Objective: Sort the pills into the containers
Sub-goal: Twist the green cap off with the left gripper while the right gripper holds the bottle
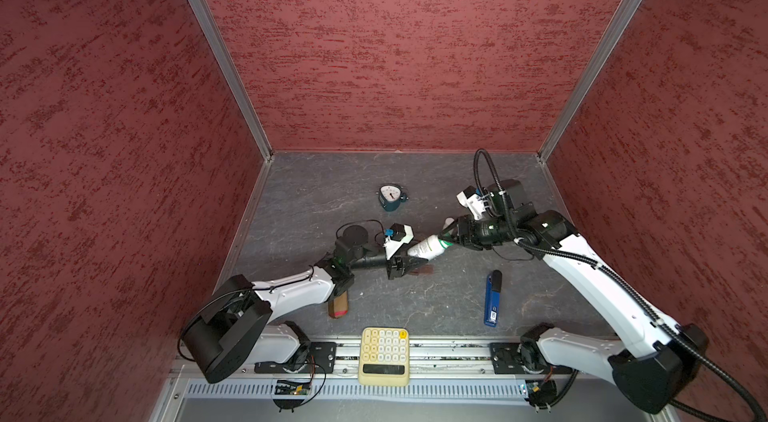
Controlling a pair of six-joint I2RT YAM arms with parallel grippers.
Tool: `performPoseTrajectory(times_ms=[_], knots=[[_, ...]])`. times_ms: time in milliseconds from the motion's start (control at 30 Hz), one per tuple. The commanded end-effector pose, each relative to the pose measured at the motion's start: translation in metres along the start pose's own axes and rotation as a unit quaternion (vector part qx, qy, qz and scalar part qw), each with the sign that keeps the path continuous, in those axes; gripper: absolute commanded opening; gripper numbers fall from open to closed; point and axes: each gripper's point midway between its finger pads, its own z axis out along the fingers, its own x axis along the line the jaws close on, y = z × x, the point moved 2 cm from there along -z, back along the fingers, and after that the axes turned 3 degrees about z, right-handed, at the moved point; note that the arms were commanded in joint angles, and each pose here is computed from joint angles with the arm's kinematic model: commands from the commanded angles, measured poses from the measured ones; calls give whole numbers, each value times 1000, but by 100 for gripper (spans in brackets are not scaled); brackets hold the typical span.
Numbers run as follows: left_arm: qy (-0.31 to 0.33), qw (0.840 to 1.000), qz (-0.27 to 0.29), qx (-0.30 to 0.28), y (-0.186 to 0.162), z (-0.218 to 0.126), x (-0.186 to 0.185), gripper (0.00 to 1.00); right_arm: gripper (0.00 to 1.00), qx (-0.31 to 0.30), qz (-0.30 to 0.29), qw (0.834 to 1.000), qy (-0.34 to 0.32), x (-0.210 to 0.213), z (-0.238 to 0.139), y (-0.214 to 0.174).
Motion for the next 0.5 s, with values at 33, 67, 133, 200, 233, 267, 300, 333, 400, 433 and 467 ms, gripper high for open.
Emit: performPoseTrajectory(times_ms=[33, 67, 133, 200, 233, 267, 300, 333, 400, 433, 467], knots=[[13, 999, -16, 27, -9, -2, 6, 0, 29, -42, -24, 993, -109, -27, -13, 11], [15, 999, -17, 28, -9, -2, 7, 0, 29, -43, -26, 992, -118, -29, -14, 11], [16, 999, -17, 29, -10, -2, 8, 0, 29, -41, -30, 990, -130, -31, -14, 11], [16, 999, -17, 28, -9, -1, 8, 0, 30, -42, -32, 990, -133, -31, -14, 11], [15, 999, -17, 29, -9, -1, 8, 0, 30, -44, -33, 990, -133, -30, -14, 12], [16, 999, -18, 29, -10, -1, 8, 0, 31, -46, -34, 990, -131, -29, -15, 12], [16, 999, -18, 29, -11, -1, 8, 0, 32, -46, -35, 990, -127, -27, -15, 12], [15, 999, -18, 28, -10, -1, 8, 0, 34, -47, -36, 991, -120, -24, -16, 13], [16, 999, -19, 29, -12, -1, 8, 0, 39, -48, -36, 993, -100, -16, -17, 13], [16, 999, -18, 29, -12, -1, 8, 0, 40, -47, -36, 994, -90, -12, -17, 13], [16, 999, -19, 31, -13, -1, 8, 0, 43, -47, -36, 995, -77, -7, -18, 12]])
